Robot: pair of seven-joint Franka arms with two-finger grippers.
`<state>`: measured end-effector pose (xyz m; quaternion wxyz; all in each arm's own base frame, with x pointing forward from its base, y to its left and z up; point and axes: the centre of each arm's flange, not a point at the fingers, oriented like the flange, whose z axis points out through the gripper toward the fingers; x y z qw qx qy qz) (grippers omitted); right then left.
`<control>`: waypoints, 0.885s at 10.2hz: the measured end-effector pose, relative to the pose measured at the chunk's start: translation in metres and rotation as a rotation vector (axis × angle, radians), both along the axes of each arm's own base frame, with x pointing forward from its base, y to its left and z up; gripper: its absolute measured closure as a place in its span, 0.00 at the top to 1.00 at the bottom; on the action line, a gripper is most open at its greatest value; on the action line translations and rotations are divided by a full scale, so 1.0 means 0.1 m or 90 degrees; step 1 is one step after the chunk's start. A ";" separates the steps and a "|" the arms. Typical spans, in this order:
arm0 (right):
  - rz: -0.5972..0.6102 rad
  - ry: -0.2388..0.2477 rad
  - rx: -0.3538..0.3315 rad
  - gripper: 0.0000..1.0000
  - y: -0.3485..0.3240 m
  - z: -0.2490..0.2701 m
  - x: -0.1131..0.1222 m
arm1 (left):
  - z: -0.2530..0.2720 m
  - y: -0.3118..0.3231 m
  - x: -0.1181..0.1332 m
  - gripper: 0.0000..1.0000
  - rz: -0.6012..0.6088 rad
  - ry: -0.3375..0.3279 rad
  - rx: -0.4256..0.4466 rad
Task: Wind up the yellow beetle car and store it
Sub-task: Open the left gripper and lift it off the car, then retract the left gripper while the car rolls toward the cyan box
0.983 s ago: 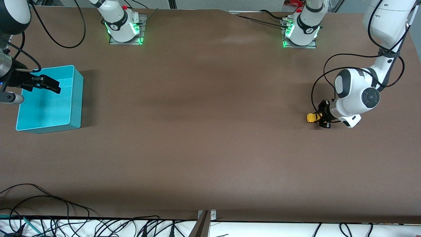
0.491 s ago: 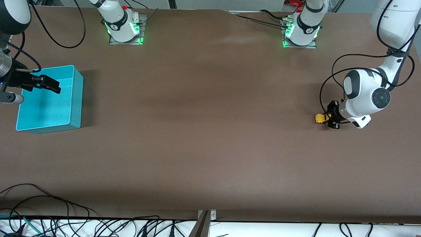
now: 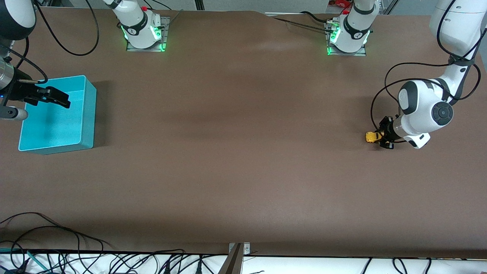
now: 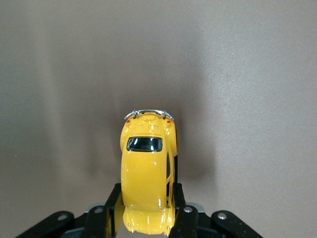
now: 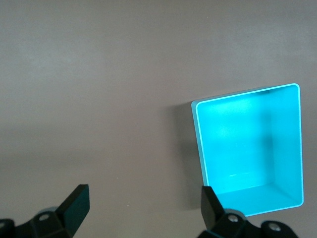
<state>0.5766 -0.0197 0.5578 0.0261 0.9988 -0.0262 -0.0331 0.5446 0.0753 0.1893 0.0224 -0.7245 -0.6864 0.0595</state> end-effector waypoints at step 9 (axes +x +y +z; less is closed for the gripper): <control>0.001 0.002 -0.001 1.00 0.01 -0.02 0.01 | -0.22 0.01 0.06 1.00 -0.014 0.008 -0.001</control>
